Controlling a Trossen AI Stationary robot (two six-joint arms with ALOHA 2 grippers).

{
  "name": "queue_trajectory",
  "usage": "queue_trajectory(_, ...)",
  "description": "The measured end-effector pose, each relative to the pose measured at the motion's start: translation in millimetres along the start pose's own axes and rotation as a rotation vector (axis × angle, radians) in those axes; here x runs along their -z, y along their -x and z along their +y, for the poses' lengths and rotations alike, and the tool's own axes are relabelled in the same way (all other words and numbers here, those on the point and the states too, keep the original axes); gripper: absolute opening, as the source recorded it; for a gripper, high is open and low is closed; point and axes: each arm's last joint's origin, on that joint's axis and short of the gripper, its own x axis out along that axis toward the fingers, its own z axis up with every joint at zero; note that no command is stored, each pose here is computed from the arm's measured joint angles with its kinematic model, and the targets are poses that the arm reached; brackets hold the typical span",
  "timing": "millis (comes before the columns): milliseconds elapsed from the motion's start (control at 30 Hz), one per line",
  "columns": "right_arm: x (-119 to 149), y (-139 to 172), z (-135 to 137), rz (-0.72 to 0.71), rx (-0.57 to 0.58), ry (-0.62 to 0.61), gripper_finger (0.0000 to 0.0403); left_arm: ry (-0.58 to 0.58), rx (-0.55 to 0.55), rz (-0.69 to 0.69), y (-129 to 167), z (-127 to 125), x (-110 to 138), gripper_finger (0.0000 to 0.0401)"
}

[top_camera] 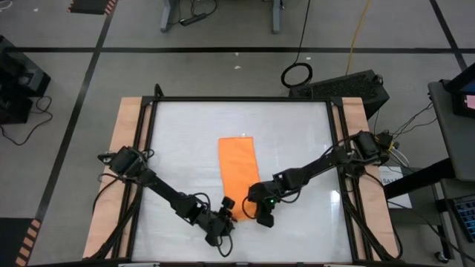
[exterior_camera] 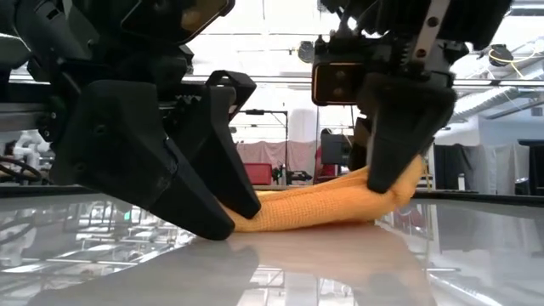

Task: Roll towel
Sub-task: Roll the orange towel

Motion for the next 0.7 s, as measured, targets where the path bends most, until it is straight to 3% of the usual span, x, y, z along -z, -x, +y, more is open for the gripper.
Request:
queue_trajectory(200, 5.4, -2.8, 7.3, 0.012, -0.011, 0.032, 0.0016, 0.06, -0.003, 0.026, -1.3, 5.6, 2.9, 0.0132)
queue_trajectory(467, 14.7, -6.9, 18.9, 0.033, -0.034, 0.207, 0.0059, 0.131, 0.051, 0.062, -3.6, 14.9, 7.5, 0.0125)
queue_trajectory(700, 20.1, -6.2, 19.4, 0.08, -0.037, 0.396, 0.0142, 0.145, 0.101, 0.072, -6.4, 25.2, 10.8, 0.0036)
